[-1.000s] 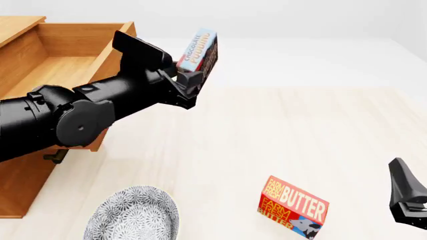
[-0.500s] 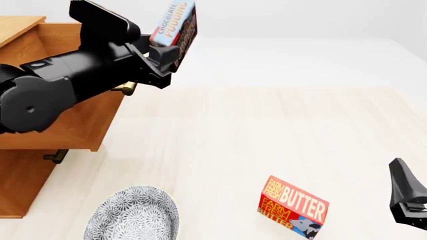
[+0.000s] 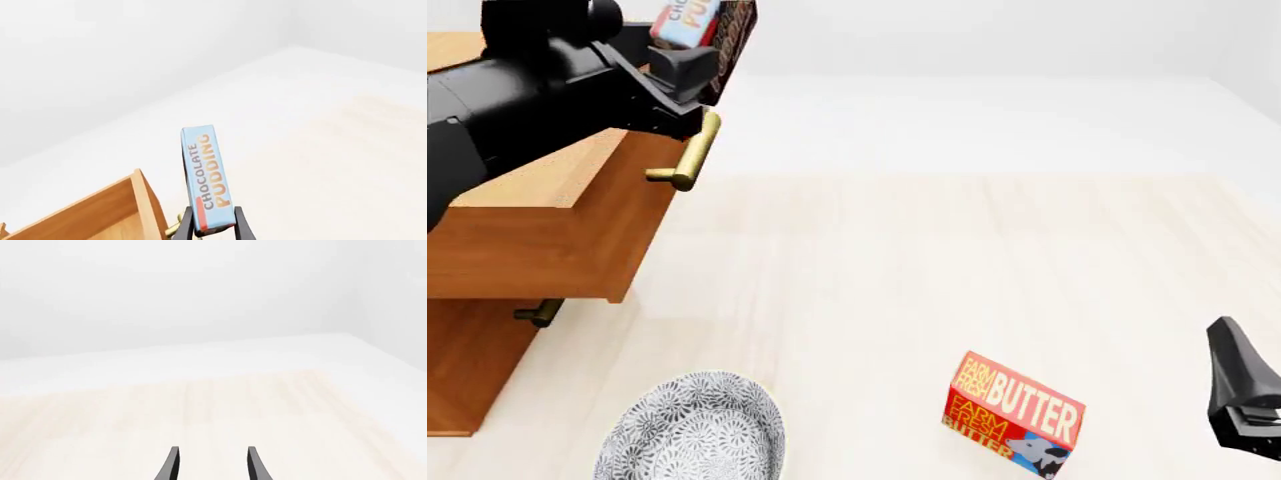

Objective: Put the chocolate pudding in the top drawer of the cabinet and close it.

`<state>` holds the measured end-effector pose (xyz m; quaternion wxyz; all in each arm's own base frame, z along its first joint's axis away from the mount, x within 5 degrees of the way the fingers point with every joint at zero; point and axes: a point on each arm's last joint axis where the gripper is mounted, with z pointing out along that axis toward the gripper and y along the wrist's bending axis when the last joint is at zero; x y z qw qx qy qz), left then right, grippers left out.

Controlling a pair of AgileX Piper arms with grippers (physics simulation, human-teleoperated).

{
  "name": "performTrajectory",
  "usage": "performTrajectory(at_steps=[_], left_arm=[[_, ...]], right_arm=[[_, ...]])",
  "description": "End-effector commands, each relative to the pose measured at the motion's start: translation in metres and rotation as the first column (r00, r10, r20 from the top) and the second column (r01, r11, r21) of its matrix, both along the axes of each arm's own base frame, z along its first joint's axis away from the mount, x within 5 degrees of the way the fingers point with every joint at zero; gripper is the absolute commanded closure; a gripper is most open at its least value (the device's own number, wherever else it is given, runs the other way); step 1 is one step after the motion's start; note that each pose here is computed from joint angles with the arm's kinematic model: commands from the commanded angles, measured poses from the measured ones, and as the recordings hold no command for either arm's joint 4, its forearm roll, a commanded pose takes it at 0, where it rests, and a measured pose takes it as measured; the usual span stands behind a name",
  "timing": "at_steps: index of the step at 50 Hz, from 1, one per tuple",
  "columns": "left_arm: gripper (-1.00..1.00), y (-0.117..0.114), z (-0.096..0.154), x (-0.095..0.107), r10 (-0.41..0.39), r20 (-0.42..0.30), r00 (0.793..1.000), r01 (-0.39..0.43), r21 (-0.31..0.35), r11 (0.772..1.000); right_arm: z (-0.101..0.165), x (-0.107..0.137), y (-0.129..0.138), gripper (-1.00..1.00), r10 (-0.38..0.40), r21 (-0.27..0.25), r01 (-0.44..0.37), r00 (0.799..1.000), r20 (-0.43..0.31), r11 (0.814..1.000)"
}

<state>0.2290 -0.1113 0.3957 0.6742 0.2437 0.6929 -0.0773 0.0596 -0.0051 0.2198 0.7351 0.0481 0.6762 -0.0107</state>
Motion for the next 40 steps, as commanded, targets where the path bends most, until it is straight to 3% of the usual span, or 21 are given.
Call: performTrajectory(at_steps=[1,24,40], left_arm=[[1.0,0.023,0.009,-0.005,0.072,0.043,0.997,-0.073,0.022,0.997],[1.0,0.057,0.017,-0.02,0.189,0.048,0.981,-0.192,0.069,0.979],[1.0,0.081,0.01,-0.035,0.289,-0.004,0.957,-0.288,0.07,0.955]], right_arm=[[0.0,0.0,0.0,-1.0,-0.001,-0.001,0.001,1.0,-0.001,1.0],[0.0,0.0,0.0,-1.0,0.002,0.002,-0.002,1.0,-0.004,1.0],[0.0,0.0,0.0,-1.0,0.001,0.001,-0.001,1.0,-0.003,1.0]])
